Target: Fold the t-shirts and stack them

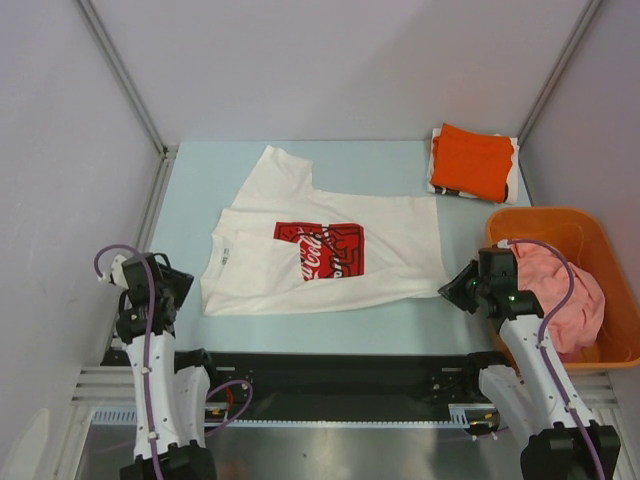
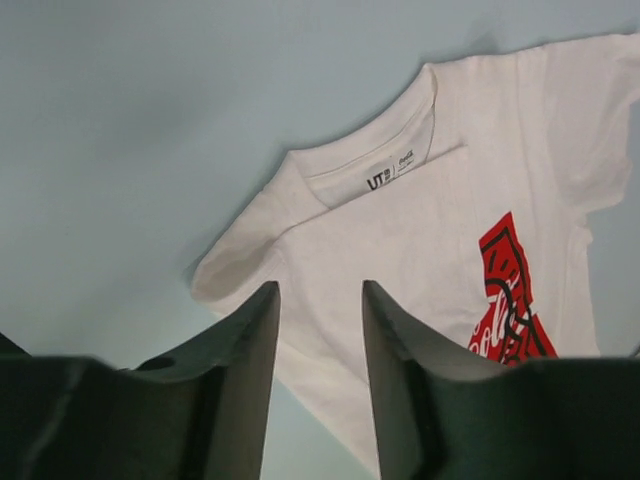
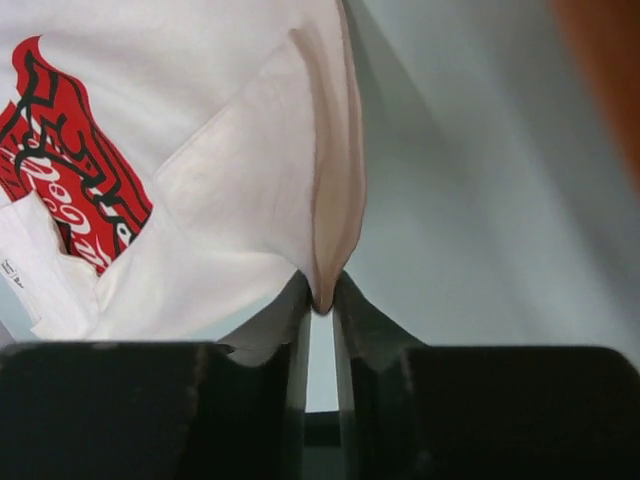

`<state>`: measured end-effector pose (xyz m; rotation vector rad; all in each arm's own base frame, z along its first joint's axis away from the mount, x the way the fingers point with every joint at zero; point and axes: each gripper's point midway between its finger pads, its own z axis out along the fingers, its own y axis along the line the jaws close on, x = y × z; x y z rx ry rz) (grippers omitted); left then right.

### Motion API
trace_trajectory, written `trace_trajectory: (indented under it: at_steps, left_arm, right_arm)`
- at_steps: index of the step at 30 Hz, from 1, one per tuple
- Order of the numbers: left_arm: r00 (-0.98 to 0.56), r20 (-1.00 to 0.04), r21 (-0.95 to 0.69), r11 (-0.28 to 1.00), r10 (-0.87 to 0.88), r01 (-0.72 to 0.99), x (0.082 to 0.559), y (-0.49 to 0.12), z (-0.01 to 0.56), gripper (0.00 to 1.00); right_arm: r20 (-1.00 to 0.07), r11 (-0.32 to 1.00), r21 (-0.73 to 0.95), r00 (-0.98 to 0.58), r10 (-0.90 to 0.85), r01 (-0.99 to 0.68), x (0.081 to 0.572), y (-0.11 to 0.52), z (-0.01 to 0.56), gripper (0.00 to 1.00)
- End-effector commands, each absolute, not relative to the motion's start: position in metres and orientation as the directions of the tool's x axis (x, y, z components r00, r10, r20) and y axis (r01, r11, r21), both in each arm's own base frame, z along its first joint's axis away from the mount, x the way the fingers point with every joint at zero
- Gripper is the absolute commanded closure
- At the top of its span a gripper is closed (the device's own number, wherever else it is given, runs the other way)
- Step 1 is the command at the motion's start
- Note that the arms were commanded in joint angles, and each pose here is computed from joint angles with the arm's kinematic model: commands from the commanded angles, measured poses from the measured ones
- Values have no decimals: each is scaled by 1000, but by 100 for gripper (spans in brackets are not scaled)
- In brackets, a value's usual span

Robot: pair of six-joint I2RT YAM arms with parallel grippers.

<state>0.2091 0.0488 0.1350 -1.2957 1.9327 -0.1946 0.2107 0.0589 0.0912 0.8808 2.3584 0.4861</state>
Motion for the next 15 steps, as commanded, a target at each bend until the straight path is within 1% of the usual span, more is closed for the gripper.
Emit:
trace_trajectory:
  at_steps: [1,2,3,4,5,6,7,8,9,12,15]
  left_arm:
    - [-181,-534,-518,489,-826,-702,210,50,151,50]
    - [-191,-543,-522,507,-818,-686,213,50,155,48]
    - [-200,-580,-520,549,-789,-654,221,52,164,46]
    - [-226,-580,-553,583,-782,-595,230,44,177,42]
    - [-238,-593,-560,607,-769,-563,235,42,185,42]
    - [-264,-598,-561,631,-757,-536,242,40,191,42]
    - [-253,-643,-567,671,-723,-478,252,40,211,41]
    - [-251,-658,-571,688,-710,-448,256,38,219,39]
    - [-244,-683,-565,710,-689,-421,265,40,228,38]
    - [-214,-742,-547,758,-636,-355,285,42,255,35]
    - [-243,-778,-501,805,-580,-318,321,40,265,33]
  right_arm:
    - [-344,707,486,-631,695,514,196,58,85,55]
    - [-341,707,482,-633,695,517,194,58,85,43]
    - [-350,709,478,-627,696,519,194,55,87,34]
    - [-352,709,480,-627,695,516,193,56,90,26]
    - [-355,708,486,-625,695,512,195,56,92,19]
    - [-355,705,494,-622,697,509,195,57,96,16]
    - [-357,702,503,-618,701,505,197,58,101,14]
    - [-369,699,521,-610,702,489,202,59,111,10]
    - [-372,696,531,-606,703,483,205,60,117,9]
    - [-414,710,553,-595,689,436,216,61,140,7]
    - [-448,739,545,-609,655,395,224,64,151,7]
